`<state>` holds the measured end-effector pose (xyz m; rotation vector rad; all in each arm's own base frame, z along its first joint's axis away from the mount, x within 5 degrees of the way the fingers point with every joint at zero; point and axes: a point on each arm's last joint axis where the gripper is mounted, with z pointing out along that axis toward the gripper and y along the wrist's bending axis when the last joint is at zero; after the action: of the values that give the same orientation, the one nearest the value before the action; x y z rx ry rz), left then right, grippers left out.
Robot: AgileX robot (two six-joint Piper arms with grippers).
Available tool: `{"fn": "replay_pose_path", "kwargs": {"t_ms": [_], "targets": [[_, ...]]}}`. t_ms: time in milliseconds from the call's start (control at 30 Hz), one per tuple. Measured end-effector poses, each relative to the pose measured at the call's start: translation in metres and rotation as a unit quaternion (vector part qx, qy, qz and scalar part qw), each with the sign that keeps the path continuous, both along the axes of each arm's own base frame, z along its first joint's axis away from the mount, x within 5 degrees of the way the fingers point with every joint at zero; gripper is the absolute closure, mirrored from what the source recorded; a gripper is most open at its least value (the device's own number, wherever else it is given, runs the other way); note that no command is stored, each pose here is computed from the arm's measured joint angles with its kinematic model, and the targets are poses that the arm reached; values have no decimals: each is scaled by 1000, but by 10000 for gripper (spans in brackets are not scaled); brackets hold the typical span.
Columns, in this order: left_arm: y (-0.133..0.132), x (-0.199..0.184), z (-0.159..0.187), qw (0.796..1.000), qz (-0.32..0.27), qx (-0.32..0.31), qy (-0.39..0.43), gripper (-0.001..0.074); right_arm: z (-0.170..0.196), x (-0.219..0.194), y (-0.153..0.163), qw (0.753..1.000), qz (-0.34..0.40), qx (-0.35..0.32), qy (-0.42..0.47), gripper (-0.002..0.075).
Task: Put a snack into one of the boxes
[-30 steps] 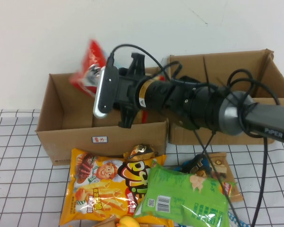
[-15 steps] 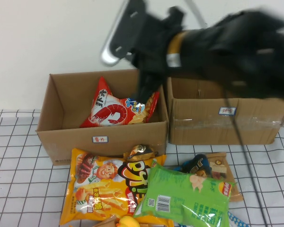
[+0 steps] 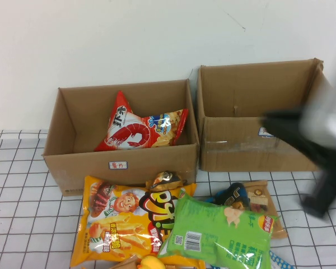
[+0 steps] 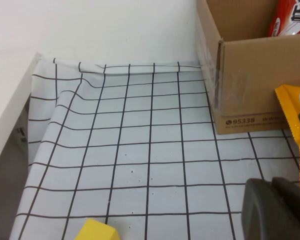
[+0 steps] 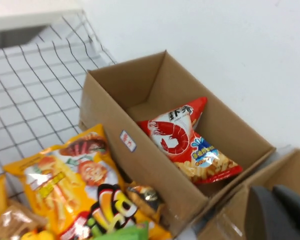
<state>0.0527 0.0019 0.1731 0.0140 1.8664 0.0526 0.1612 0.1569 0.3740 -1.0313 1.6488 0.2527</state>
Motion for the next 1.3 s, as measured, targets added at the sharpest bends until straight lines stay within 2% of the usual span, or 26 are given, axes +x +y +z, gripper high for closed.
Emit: {"fn": "replay_pose_path", "kwargs": {"t_ms": [200, 367, 600, 933, 1067, 1167, 1300], "targets": [[0, 0, 0, 1000, 0, 0, 0, 738, -14, -48, -46, 1000, -2, 18, 22, 726], [0, 0, 0, 1000, 0, 0, 0, 738, -41, -81, -78, 999, -2, 25, 34, 726], [0, 0, 0, 1000, 0, 0, 0, 738, -83, -106, -98, 997, 3, 55, 51, 727], [0, 0, 0, 1000, 0, 0, 0, 738, -123, -114, -109, 993, -1, 118, -6, 727], [0, 0, 0, 1000, 0, 0, 0, 738, -144, -115, -117, 990, -50, 132, -4, 727], [0, 0, 0, 1000, 0, 0, 0, 738, -155, -111, -125, 983, -126, 135, -11, 727], [0, 0, 0, 1000, 0, 0, 0, 738, -167, -108, -139, 961, -240, 136, -31, 727]]}}
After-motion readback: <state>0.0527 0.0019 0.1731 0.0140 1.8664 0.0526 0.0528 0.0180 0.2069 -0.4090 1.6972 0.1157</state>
